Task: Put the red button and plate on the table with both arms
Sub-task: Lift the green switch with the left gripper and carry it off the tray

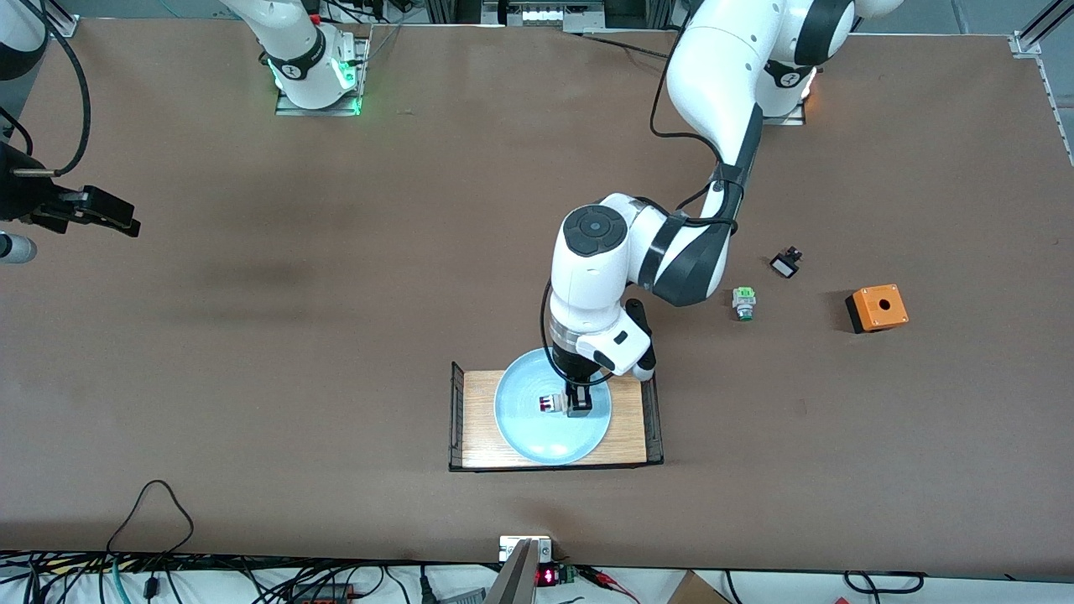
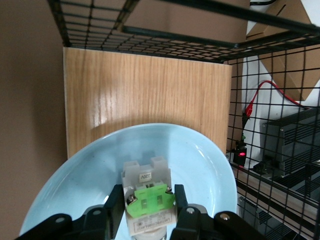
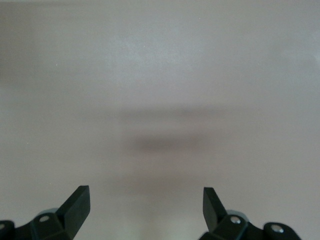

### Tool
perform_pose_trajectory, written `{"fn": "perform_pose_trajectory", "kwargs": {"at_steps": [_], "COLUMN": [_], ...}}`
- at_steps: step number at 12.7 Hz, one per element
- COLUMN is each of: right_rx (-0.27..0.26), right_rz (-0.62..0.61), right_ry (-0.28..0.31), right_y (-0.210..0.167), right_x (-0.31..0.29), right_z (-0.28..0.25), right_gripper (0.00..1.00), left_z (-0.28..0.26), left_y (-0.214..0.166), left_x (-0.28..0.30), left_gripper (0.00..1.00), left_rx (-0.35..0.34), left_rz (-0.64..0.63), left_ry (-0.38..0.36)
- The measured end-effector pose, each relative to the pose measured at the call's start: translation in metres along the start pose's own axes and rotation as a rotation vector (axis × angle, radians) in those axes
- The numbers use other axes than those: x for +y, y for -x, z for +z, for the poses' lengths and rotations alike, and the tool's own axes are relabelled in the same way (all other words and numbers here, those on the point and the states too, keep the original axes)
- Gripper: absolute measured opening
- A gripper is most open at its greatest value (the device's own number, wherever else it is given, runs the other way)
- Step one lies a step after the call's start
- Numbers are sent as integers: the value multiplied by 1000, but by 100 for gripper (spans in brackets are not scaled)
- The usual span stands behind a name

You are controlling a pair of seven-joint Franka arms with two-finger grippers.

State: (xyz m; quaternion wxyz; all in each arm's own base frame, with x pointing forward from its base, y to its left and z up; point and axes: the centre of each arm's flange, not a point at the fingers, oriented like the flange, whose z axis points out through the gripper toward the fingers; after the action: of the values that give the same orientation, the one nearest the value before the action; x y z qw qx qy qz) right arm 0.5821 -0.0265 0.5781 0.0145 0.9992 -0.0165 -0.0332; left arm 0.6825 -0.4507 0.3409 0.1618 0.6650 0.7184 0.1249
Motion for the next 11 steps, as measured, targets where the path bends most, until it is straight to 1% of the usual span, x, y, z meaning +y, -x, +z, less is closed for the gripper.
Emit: {"fn": "perform_pose_trajectory", "kwargs": {"at_steps": [3,6,8,10,11], "right_rx": [-1,-4,-5,-9,-11], "right_rz": [0,0,0,0,0], "right_ry": [0,0,0,1,1], "right_y": [0,0,-1,-1,-2], "right_x": [0,0,0,0,0], "right_z": [0,2,2,4,5], "right_gripper": [100,100,100,100,100], "left_z": [-25,-77,-108,-131,-138], "left_y": [-2,-15,-45,-92,-118], "left_x": [16,39,65,90,100], "left_gripper": [44,44,44,44,44], "left_rx": [-8,-24,-89,-156,-173], "left_rz": [56,202,293,391,445], "left_ry": [36,32,-3,-71,-110]}}
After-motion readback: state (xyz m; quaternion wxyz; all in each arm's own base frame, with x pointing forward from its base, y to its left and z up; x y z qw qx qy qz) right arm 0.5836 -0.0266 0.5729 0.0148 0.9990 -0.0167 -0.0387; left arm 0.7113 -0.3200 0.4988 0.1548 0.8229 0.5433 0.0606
